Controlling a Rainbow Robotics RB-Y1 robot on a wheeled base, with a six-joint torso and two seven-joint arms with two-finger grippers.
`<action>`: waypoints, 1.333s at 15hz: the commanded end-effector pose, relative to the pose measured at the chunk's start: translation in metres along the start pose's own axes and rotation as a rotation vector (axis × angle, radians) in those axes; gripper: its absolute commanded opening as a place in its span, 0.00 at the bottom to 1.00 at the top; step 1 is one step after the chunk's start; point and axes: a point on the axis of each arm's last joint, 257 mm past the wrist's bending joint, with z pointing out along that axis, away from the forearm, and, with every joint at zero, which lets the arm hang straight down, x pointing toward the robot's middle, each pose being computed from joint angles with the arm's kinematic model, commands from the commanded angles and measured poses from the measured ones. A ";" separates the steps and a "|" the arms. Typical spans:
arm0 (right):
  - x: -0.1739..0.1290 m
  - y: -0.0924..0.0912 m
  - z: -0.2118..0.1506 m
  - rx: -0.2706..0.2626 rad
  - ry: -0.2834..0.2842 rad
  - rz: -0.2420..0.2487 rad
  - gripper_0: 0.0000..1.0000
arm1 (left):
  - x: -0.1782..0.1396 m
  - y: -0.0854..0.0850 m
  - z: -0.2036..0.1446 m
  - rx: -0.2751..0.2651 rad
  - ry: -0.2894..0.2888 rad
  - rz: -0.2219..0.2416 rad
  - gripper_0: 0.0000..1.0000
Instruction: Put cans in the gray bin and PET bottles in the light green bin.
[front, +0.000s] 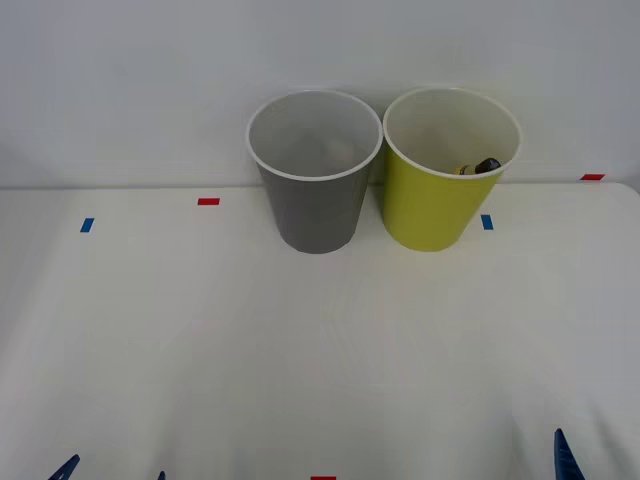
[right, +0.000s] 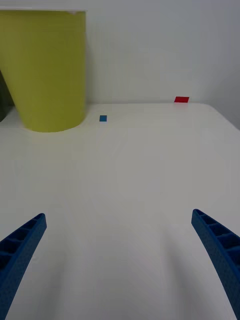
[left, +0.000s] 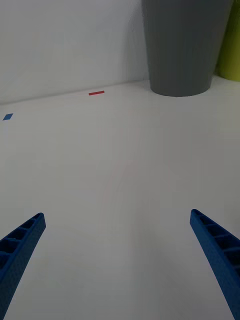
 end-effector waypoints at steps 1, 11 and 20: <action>0.005 0.000 -0.008 0.003 0.017 0.001 1.00 | 0.000 0.000 0.000 0.000 0.000 0.000 1.00; 0.007 0.000 -0.012 0.005 0.026 0.005 1.00 | 0.000 0.000 0.000 0.000 0.000 0.000 1.00; 0.007 0.000 -0.012 0.005 0.026 0.005 1.00 | 0.000 0.000 0.000 0.000 0.000 0.000 1.00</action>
